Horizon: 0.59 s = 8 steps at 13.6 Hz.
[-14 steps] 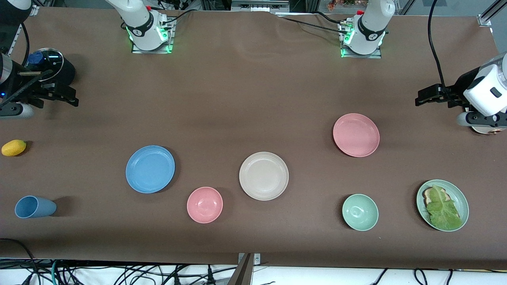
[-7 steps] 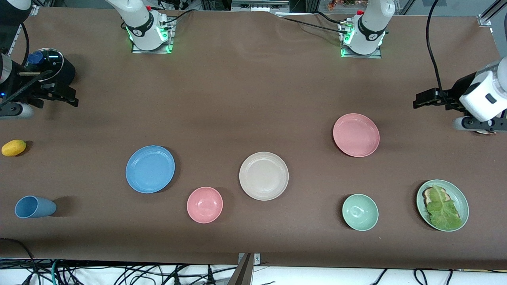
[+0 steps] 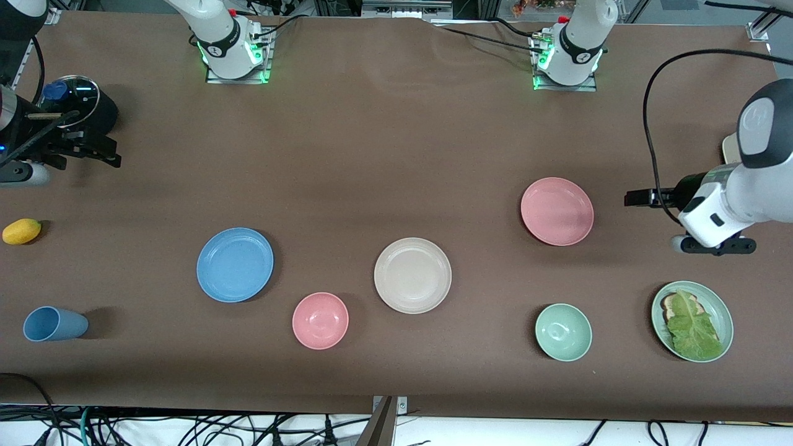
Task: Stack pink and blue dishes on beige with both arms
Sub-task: 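Move the left gripper down to the rim of the pink plate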
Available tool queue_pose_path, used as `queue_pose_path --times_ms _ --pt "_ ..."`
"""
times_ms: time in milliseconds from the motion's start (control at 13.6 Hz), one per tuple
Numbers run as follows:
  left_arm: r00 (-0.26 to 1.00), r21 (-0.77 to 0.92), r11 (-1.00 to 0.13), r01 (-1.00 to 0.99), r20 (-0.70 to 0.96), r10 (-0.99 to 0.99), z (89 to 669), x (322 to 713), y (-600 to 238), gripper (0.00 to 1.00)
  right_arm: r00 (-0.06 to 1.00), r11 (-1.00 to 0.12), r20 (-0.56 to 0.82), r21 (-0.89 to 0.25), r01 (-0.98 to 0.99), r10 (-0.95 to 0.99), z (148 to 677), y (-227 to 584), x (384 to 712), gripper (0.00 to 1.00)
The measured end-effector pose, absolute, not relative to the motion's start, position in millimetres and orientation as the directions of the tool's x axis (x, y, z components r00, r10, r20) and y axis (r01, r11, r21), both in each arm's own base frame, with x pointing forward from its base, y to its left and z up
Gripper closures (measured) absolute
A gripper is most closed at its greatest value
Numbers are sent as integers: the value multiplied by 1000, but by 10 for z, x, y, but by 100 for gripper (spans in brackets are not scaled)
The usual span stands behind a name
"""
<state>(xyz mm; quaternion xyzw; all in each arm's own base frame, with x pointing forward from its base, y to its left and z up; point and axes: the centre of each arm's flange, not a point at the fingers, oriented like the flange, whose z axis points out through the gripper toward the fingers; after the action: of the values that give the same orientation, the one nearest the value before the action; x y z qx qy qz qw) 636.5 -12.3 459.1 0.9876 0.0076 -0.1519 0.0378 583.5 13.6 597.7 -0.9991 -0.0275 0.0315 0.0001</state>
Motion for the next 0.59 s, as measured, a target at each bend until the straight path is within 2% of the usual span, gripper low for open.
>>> queue_pose_path --times_ms 590 --pt "939 100 -995 -21 -339 -54 3804 6568 -519 0 997 -999 -60 -2 54 54 5979 130 5838 0"
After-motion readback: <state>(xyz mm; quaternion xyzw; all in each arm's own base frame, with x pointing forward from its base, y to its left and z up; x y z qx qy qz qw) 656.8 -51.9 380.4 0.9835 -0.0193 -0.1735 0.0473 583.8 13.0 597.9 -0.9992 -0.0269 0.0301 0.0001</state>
